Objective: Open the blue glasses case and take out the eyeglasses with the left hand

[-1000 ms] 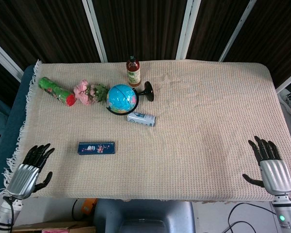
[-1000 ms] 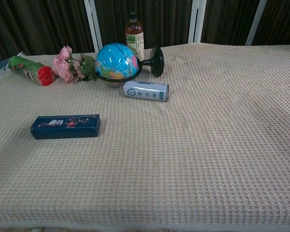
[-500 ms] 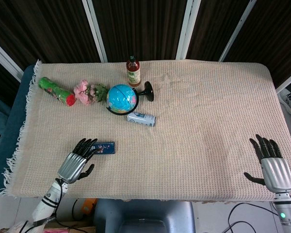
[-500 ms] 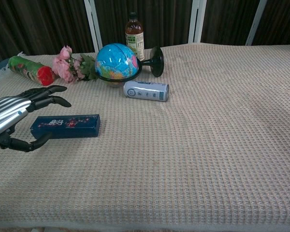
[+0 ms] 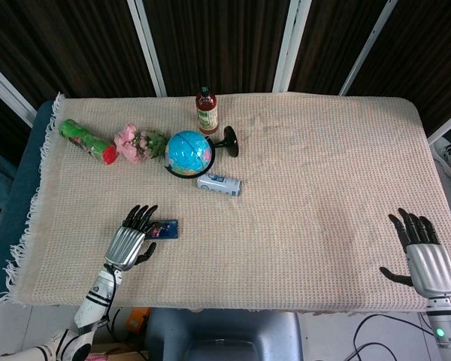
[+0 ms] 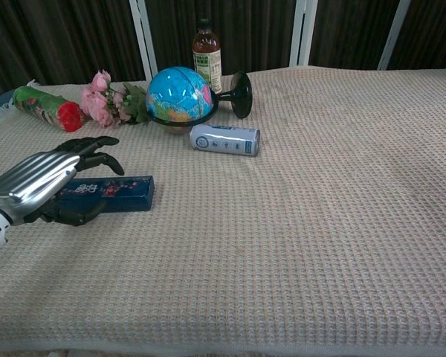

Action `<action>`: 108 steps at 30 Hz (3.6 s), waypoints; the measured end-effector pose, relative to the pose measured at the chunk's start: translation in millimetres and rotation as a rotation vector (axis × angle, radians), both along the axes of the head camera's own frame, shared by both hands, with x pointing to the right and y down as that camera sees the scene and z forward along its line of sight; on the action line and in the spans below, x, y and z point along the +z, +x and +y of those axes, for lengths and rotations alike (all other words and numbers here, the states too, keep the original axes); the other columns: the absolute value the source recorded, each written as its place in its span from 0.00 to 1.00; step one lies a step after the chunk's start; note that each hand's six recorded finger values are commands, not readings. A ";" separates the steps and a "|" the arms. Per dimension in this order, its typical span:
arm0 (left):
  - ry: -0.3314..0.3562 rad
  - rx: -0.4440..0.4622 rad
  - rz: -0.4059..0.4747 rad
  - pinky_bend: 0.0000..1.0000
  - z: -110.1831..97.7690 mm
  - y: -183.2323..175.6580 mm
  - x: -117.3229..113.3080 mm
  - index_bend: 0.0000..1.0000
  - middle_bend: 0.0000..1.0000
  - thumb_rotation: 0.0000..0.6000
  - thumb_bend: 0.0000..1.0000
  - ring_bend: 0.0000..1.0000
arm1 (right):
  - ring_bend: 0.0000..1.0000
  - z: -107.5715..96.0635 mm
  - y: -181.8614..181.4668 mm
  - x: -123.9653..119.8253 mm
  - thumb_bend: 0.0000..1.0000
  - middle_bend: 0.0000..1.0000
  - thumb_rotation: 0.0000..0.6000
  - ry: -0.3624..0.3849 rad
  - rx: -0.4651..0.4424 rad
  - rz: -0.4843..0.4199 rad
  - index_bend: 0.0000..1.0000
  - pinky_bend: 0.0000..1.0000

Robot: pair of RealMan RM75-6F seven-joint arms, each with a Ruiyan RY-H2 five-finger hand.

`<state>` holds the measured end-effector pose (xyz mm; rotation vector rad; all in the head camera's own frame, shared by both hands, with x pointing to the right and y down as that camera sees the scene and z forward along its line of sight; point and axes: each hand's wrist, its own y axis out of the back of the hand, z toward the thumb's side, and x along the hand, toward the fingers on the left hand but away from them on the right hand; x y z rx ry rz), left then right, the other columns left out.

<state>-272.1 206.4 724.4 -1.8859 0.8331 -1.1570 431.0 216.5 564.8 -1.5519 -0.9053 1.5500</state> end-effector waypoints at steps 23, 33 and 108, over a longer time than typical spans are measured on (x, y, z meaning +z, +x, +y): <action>0.018 -0.014 -0.059 0.05 -4.0 8.4 20.7 0.48 0.10 1.00 0.39 0.01 | 0.00 -1.1 2.5 -1.4 0.22 0.00 1.00 -0.002 0.010 -0.002 0.00 0.00; 0.042 -0.005 -0.063 0.04 -7.3 12.0 17.6 0.52 0.11 1.00 0.40 0.01 | 0.00 -1.1 2.4 -1.3 0.22 0.00 1.00 -0.005 0.008 -0.003 0.00 0.00; -0.243 -0.013 -0.277 0.00 -18.5 -72.2 -16.3 0.36 0.04 1.00 0.59 0.00 | 0.00 3.9 -1.7 -6.0 0.22 0.00 1.00 -0.003 0.016 -0.056 0.00 0.00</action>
